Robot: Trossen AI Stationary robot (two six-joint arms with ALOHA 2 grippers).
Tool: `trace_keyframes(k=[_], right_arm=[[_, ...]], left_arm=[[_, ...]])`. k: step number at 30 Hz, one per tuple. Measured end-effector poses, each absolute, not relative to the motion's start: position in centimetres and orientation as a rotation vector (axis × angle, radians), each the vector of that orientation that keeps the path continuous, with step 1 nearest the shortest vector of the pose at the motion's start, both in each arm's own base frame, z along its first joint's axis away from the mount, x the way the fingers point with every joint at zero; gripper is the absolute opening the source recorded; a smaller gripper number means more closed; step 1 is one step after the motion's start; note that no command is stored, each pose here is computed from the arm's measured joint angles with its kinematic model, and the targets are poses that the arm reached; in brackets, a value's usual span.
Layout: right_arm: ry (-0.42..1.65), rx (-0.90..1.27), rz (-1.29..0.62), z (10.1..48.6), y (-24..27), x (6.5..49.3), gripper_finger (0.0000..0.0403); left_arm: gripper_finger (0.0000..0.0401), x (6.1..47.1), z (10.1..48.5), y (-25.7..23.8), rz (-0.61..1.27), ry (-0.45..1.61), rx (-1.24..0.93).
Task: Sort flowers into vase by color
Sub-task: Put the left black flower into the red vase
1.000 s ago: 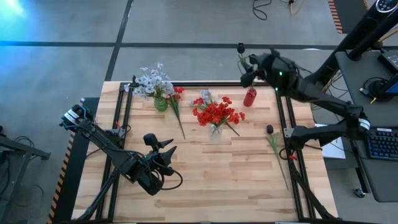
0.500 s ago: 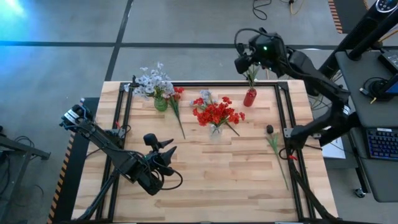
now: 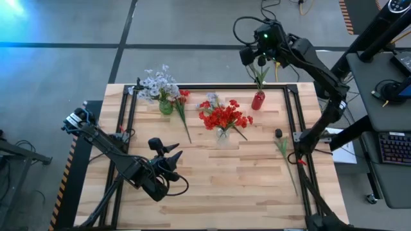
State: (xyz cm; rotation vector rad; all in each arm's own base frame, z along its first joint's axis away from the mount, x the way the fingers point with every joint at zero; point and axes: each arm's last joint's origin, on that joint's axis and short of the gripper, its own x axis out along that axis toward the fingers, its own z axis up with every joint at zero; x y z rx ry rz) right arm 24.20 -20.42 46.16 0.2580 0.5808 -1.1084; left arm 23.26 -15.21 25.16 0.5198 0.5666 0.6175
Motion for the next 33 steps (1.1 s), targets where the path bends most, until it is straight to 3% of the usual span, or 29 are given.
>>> trace_keyframes(k=[21,33], right_arm=[[0.69,0.273,-1.067,43.7,-23.1,26.6,0.0347],[0.691,0.271,-1.068,43.5,-23.3,26.8,0.0288]], left_arm=[[0.0136,23.3,25.2,-15.2,0.617,0.567,0.519],[0.0136,23.3,25.2,-15.2,0.619,0.565,0.512]])
